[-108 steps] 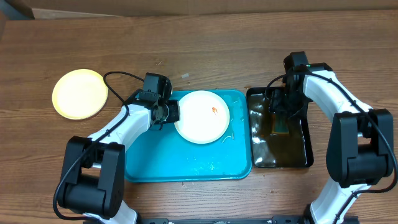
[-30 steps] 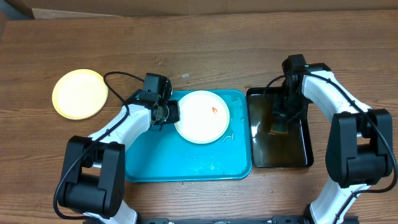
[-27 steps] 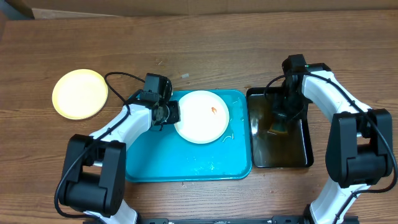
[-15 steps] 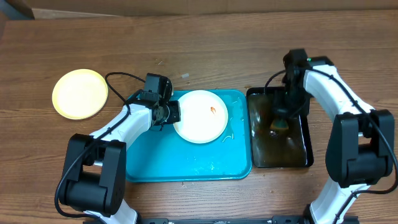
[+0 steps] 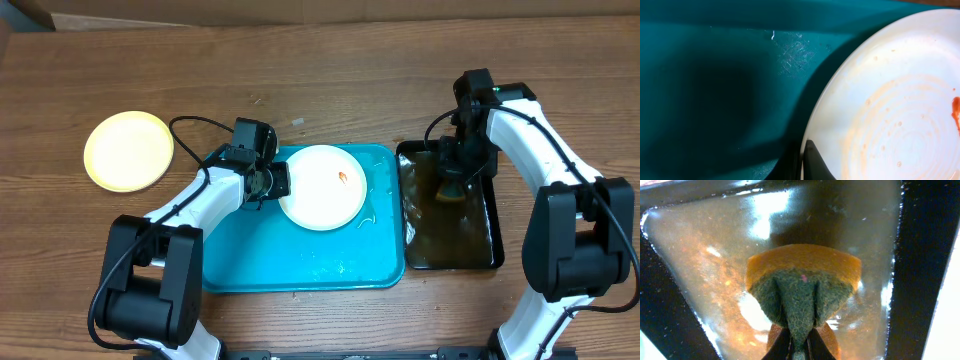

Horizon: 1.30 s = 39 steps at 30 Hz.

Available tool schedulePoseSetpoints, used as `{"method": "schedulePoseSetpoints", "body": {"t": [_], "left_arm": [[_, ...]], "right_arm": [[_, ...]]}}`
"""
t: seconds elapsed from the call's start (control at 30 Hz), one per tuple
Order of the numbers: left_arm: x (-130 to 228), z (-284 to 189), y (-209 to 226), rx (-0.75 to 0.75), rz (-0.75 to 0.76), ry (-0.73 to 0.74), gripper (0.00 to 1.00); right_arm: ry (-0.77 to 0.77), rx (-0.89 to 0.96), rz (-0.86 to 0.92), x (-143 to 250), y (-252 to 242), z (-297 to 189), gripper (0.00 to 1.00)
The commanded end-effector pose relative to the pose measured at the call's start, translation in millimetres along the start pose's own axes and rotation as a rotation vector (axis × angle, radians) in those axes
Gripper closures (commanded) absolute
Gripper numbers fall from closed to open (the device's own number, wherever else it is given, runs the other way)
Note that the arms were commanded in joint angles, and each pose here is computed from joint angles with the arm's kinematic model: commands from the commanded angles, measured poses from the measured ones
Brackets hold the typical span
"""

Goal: Clean dirty plates on tray and stack at the side
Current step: 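Grasp the sponge in the water tray with the right gripper and lift, then scrub the white plate with the sponge held in the right gripper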

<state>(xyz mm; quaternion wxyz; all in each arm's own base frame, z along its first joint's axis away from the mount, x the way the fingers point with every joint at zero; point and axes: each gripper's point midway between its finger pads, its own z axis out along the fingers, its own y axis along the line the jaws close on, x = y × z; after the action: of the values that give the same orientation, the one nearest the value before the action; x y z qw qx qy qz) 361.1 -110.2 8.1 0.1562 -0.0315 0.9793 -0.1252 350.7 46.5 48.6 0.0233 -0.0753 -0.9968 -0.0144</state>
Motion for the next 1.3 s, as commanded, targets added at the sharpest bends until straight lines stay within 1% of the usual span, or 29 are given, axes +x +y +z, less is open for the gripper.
{"method": "schedulePoseSetpoints", "body": {"t": [0.0,0.13,0.23,0.4,0.57,0.67,0.77,0.87,0.93,1.07,1.13,1.27], "left_arm": [[-2,3,-2,-0.001,0.010,-0.002,0.96],[-2,3,-2,0.000,0.010,-0.001,0.96],[-2,3,-2,0.000,0.010,-0.001,0.96],[-3,3,-2,0.000,0.010,-0.002,0.96],[-2,3,-2,-0.001,0.010,-0.002,0.96],[-2,3,-2,-0.001,0.010,-0.002,0.96],[-2,3,-2,0.000,0.010,-0.001,0.95],[-2,3,-2,0.000,0.010,-0.001,0.95],[-2,3,-2,0.000,0.010,-0.001,0.95],[-2,3,-2,0.000,0.010,-0.001,0.95],[-2,3,-2,-0.001,0.010,0.000,0.95],[-2,3,-2,-0.001,0.010,0.000,0.95]], "right_arm": [[-0.029,0.019,-0.023,-7,0,-4,0.96],[-0.030,0.073,-0.060,-7,-8,-6,0.96],[-0.031,0.071,-0.063,-8,-6,-16,0.96],[-0.050,0.043,-0.119,-12,11,-35,0.96],[-0.077,-0.066,-0.223,-10,60,-56,0.96],[-0.126,-0.158,-0.316,-7,109,-69,0.96],[-0.198,-0.198,-0.402,-5,152,-73,0.96],[-0.251,-0.228,-0.475,6,193,-75,0.96],[-0.293,-0.195,-0.525,12,210,-74,0.96],[-0.390,-0.011,-0.589,12,222,-63,0.96],[-0.401,0.082,-0.605,11,220,-50,0.96],[-0.389,0.182,-0.600,2,213,-23,0.96]]}}
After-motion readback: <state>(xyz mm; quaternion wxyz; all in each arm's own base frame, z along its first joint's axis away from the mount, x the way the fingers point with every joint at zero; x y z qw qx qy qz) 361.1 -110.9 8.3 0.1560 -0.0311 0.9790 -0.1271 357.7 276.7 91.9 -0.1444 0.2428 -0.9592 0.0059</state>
